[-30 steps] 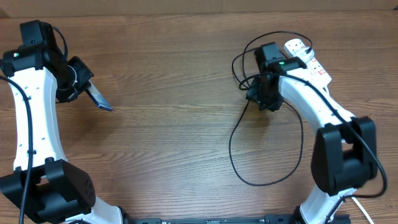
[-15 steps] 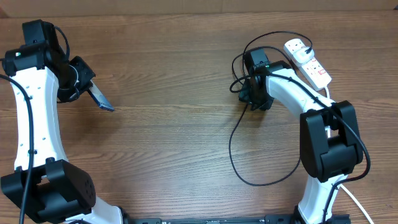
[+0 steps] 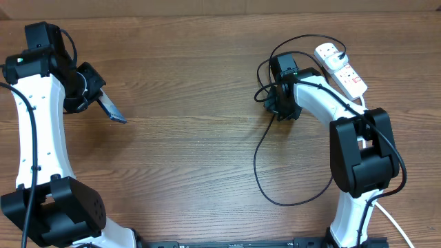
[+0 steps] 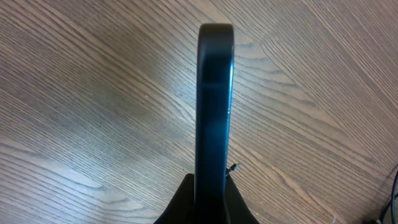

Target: Plug charger to phone and switch on socket

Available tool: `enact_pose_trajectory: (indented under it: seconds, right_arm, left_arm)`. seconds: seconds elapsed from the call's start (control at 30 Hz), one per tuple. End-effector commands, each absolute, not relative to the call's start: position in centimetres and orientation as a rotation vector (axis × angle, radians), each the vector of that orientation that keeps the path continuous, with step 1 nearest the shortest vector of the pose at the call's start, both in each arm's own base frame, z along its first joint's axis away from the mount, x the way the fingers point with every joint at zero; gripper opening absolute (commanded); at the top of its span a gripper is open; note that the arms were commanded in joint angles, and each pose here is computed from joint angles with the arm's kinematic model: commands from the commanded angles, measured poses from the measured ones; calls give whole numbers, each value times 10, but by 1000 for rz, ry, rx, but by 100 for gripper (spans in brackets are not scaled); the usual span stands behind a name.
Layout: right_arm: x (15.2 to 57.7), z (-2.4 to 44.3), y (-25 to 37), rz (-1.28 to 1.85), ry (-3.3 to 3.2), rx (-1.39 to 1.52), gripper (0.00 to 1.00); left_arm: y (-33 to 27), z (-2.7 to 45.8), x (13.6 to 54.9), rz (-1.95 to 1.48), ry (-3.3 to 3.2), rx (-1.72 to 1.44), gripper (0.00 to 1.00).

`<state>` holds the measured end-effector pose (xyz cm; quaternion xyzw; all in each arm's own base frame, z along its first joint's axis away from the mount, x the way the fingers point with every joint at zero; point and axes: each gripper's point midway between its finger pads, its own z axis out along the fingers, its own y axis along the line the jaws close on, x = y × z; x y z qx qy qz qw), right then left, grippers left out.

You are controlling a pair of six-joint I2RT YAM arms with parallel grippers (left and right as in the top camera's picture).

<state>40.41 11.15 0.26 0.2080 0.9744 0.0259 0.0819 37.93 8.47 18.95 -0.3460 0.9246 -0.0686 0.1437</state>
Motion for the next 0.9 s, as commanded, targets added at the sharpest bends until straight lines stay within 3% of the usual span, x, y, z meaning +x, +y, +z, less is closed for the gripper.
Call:
enact_pose_trajectory:
  seconds: [0.0,0.13,0.63,0.87]
  right_arm:
    - [401,-12,111,57,2946,625,24]
    - [398,-12,112,64,2959,625,20]
    - [397,-13,112,67,2967,618,19]
    - [398,-12,112,70,2965,616,13]
  left_arm:
    - [80,198,383,-223,2646,-975,4]
    - [80,198,383,-223,2646,-975,4]
    - [79,198,382,-220,2655,-957,4]
    - [79,198,383,-219,2657,-952,4]
